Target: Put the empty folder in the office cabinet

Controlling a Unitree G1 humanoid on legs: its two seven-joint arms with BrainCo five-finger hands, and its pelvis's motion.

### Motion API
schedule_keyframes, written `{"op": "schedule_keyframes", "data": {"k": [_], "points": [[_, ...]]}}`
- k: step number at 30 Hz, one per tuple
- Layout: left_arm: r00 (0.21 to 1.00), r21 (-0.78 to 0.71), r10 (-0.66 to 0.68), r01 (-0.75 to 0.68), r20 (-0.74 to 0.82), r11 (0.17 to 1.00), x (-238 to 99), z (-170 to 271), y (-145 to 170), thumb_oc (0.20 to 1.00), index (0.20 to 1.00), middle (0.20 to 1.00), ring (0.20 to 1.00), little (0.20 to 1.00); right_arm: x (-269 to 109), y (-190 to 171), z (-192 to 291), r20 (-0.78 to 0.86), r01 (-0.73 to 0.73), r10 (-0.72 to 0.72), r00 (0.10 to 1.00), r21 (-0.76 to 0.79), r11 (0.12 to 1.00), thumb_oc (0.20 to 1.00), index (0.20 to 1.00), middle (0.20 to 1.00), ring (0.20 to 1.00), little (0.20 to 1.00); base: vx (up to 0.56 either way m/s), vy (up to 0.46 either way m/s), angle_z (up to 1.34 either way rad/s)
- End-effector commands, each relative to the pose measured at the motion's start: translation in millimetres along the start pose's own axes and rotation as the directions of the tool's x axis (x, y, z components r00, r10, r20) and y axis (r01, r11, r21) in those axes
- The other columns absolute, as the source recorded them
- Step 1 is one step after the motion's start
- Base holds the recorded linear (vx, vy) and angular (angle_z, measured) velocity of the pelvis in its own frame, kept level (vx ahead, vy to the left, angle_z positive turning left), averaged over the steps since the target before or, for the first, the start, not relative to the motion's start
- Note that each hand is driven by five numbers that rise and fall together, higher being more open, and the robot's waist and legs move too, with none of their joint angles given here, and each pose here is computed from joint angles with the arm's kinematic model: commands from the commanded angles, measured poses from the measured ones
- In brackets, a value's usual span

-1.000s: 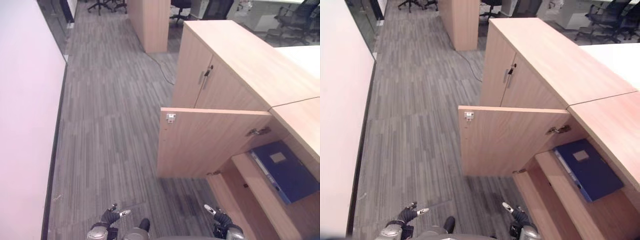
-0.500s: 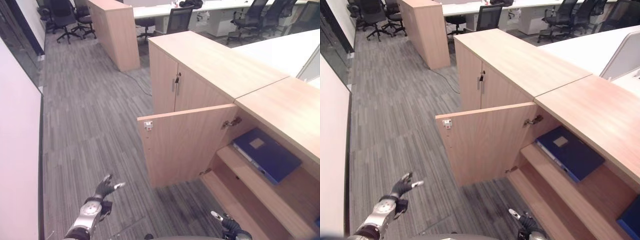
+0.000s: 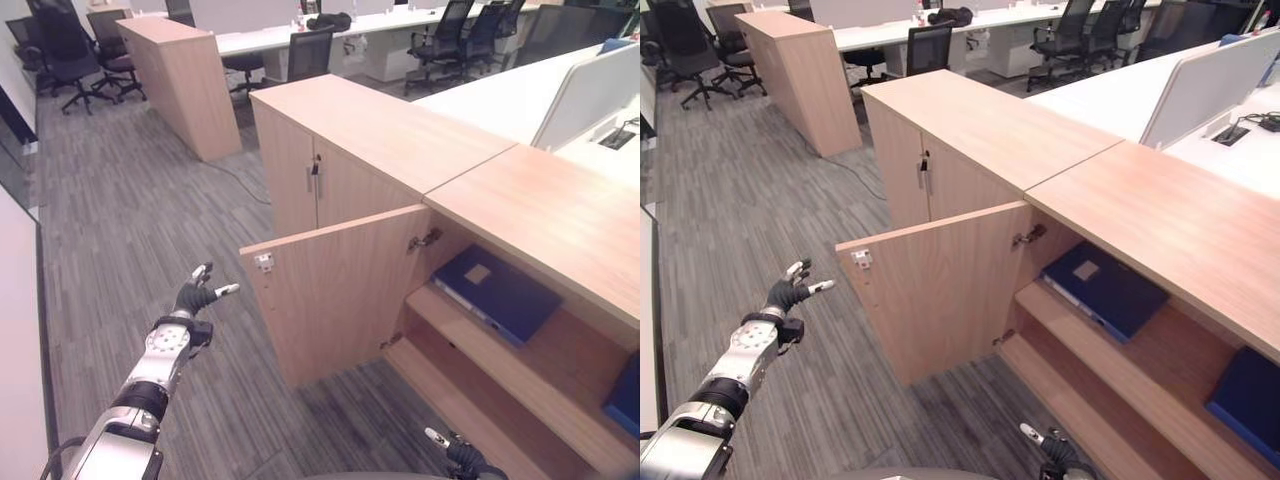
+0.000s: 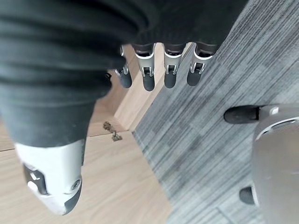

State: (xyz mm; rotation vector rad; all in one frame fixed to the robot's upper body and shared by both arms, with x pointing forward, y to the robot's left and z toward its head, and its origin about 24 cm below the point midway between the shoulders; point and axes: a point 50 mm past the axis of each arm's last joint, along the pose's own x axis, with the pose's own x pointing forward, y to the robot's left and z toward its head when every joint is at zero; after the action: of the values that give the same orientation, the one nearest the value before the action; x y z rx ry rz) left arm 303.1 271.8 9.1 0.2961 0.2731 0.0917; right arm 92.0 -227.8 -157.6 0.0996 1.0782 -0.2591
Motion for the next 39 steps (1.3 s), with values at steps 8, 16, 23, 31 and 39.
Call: {"op": "schedule_keyframes", "data": {"k": [8,16,23,31,39], "points": [[0.997,0.037,-0.001,-0.003,0.081,0.999,26.3,43.7,3.5,1.0,1.0,1.0,1.0,1.0,4.7,-1.4,23.4,0.05,-0.021,0.024,0.998,-0.075,0.997,1.0,1.0,1.0,1.0,1.0,0.03,0.019,-0.06],[0.998,0.053,-0.039,0.036,0.054,0.998,27.4,38.8,-6.8,1.0,1.0,1.0,1.0,1.0,4.1,0.0,20.2,0.041,-0.03,0.034,0.999,-0.087,0.996,1.0,1.0,1.0,1.0,1.0,0.02,0.015,-0.1],[0.99,0.11,-0.12,0.113,0.069,0.988,31.5,47.5,-27.2,1.0,1.0,1.0,1.0,1.0,4.4,3.8,17.4,0.026,-0.038,0.042,0.999,-0.119,0.992,1.0,1.0,1.0,1.0,1.0,0.0,0.005,-0.05],[0.971,0.139,-0.224,0.211,0.083,0.968,27.0,45.2,-53.6,1.0,1.0,1.0,1.0,1.0,3.1,5.7,9.6,0.005,-0.046,0.047,0.999,-0.121,0.992,1.0,1.0,1.0,1.0,1.0,0.0,0.003,-0.05],[0.883,0.128,-0.432,0.414,0.181,0.901,-2.3,42.4,-108.7,1.0,1.0,1.0,1.0,1.0,1.9,4.1,2.5,-0.011,-0.028,0.027,1.0,-0.056,0.998,1.0,1.0,1.0,1.0,1.0,-0.01,0.021,0.05]]}}
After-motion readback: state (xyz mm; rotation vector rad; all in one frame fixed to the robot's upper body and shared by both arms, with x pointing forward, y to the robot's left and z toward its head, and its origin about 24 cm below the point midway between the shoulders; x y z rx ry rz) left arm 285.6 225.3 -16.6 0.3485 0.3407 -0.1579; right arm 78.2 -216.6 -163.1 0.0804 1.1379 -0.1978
